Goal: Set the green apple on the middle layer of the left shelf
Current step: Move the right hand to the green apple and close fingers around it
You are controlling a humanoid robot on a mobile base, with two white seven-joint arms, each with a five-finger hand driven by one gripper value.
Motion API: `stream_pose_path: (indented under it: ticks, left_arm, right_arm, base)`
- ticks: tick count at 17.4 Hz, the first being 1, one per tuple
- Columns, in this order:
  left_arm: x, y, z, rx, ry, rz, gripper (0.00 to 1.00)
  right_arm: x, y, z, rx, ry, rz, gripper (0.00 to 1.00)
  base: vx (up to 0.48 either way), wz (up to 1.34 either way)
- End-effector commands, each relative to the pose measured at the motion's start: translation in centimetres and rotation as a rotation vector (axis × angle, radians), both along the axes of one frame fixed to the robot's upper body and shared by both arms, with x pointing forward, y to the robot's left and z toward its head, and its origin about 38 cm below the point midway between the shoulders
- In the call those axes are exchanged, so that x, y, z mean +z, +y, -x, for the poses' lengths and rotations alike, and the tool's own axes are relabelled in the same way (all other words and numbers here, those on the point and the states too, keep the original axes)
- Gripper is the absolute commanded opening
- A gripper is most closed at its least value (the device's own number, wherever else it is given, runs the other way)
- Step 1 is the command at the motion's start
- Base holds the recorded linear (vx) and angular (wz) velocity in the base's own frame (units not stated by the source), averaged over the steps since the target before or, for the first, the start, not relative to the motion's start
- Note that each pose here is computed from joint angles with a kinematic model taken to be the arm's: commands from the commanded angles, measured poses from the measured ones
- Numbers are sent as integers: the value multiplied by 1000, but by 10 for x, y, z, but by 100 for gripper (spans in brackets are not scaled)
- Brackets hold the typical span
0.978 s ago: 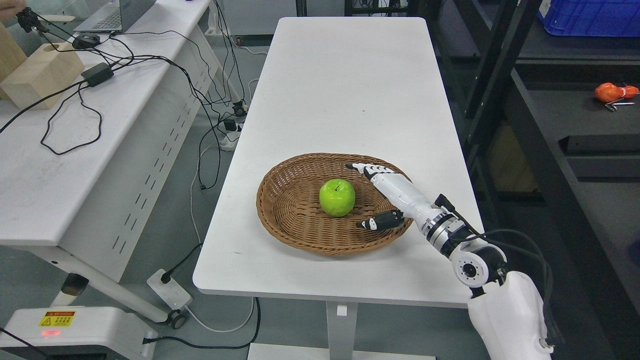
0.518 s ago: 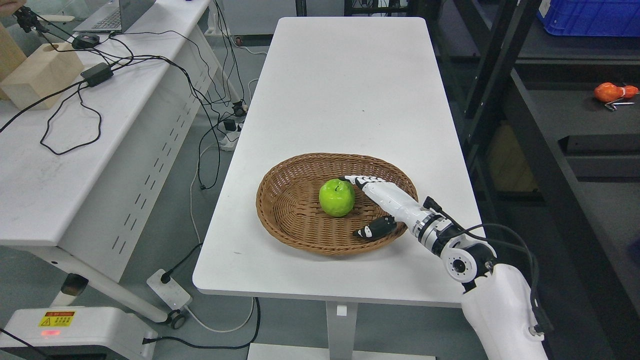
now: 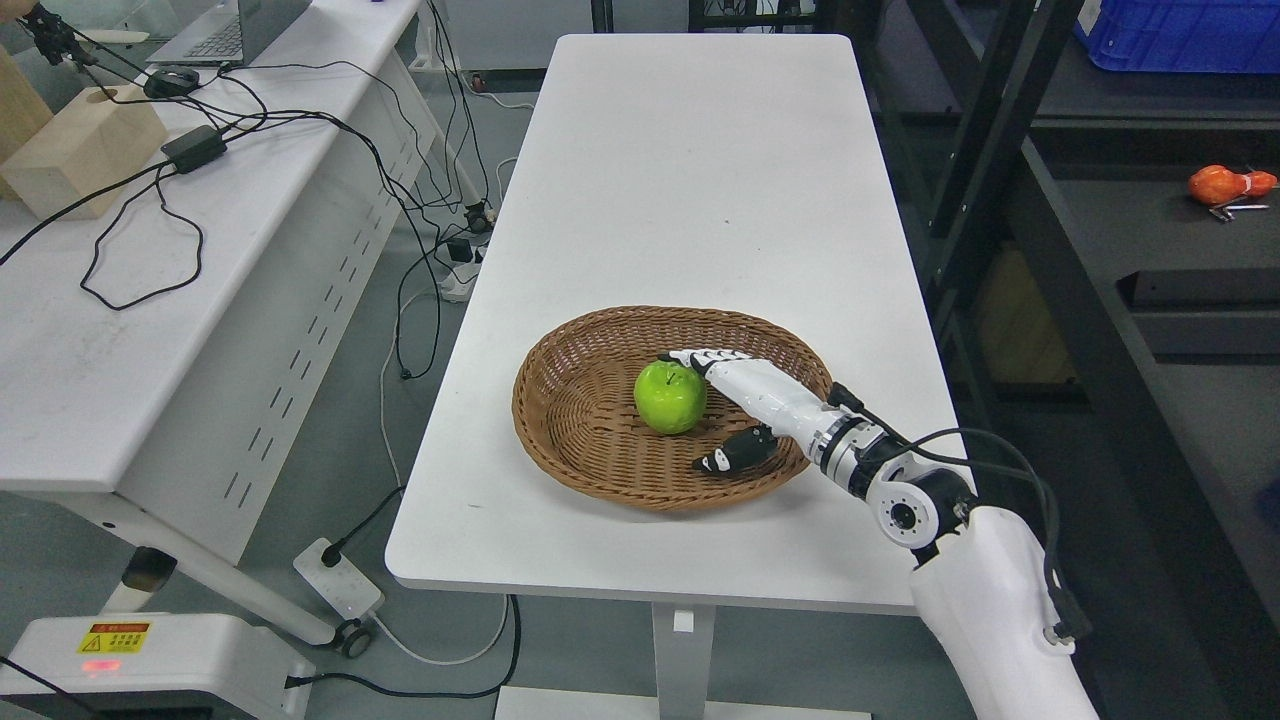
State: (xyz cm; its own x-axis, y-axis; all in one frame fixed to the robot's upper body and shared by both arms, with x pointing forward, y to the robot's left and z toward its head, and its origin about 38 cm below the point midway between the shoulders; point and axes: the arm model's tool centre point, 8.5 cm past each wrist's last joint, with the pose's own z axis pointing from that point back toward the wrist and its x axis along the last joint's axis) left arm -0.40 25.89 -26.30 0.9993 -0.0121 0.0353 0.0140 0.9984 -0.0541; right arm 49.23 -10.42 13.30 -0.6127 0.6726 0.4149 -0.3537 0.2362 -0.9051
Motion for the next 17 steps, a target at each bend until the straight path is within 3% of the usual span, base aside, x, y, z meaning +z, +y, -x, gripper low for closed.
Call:
stream_pose_path:
  ticks: [1, 6, 10, 17]
  left_arm:
    - [1, 11, 0, -1, -3, -18, 100]
    - [1, 11, 0, -1, -3, -18, 100]
    - [1, 11, 0, -1, -3, -18, 100]
    - [1, 11, 0, -1, -2, -18, 100]
  right_arm:
    - [3, 5, -1, 61, 2, -27, 100]
    - [3, 15, -8, 73, 20, 23, 100]
    - [-14, 26, -15, 50, 79, 111, 100]
    - [-16, 30, -11, 80, 78, 122, 100]
  base:
    - [0, 0]
    - [0, 0]
    - [0, 0]
    - [0, 0]
